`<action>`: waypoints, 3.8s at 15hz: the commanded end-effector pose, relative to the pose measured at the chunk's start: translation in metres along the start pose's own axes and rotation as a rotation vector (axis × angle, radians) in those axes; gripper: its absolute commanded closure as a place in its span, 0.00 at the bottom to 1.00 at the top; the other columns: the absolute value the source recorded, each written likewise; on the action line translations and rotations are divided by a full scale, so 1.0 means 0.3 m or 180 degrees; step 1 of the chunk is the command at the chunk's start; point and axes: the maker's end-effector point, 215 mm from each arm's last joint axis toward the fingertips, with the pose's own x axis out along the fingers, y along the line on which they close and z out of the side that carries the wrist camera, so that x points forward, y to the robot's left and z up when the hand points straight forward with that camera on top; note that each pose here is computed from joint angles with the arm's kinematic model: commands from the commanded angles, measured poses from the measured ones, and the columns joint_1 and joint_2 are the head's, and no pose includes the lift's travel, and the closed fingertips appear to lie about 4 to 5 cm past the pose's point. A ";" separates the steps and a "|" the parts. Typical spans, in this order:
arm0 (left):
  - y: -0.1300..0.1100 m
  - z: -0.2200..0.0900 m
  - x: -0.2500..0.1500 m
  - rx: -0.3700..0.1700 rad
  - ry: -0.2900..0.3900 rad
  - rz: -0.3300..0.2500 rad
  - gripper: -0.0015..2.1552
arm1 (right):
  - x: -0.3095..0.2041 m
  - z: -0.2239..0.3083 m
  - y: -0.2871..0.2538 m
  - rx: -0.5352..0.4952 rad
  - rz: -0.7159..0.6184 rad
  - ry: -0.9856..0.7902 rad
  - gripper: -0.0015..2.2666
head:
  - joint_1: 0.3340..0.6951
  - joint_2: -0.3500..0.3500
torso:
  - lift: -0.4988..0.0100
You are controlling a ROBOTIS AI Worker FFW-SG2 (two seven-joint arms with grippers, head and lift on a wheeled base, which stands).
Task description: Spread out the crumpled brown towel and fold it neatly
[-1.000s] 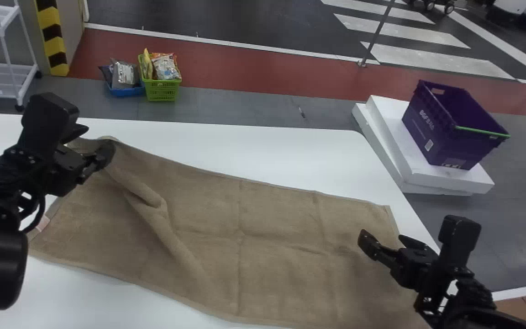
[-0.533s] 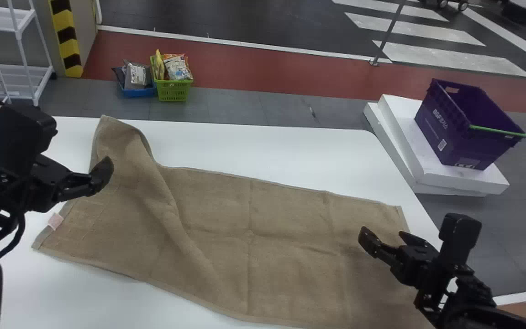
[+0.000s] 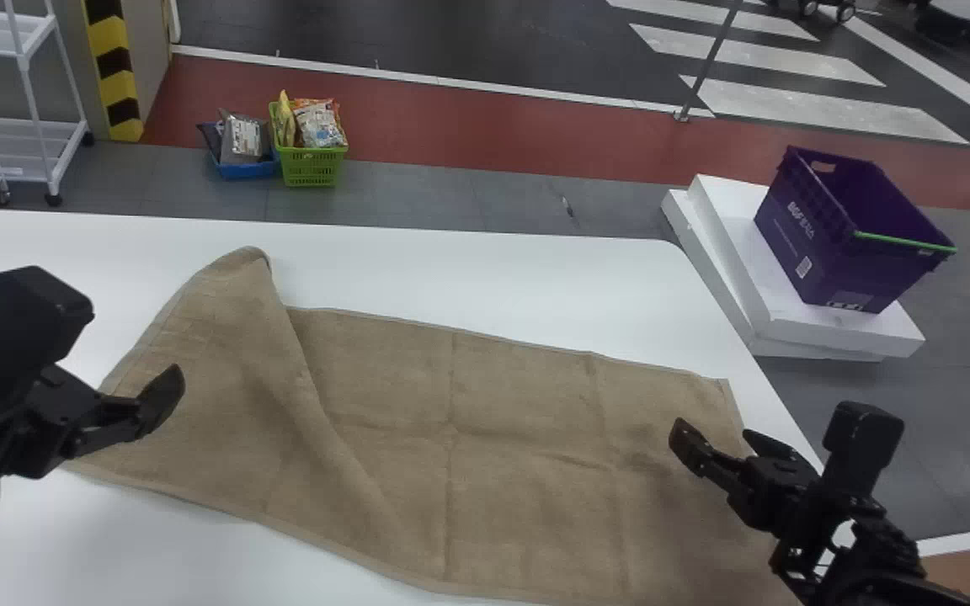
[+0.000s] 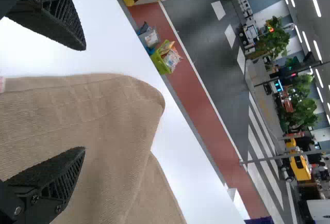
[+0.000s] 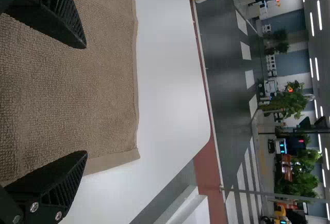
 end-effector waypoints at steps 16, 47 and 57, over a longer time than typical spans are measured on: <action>-0.090 -0.261 -0.044 -0.0006 0.0551 -0.0347 0.99 | -0.045 0.097 0.030 -0.0002 0.0042 -0.0070 0.03 | 1.00 0.07 | 0.73; -0.057 -0.250 0.018 0.0231 0.0742 -0.0075 0.95 | -0.078 0.083 -0.005 0.0060 0.0010 -0.0100 0.03 | 1.00 0.08 | 0.73; -0.005 -0.353 -0.047 0.0200 0.0946 -0.0014 0.95 | -0.067 0.088 0.012 0.0053 0.0039 -0.0119 0.03 | 1.00 0.11 | 0.73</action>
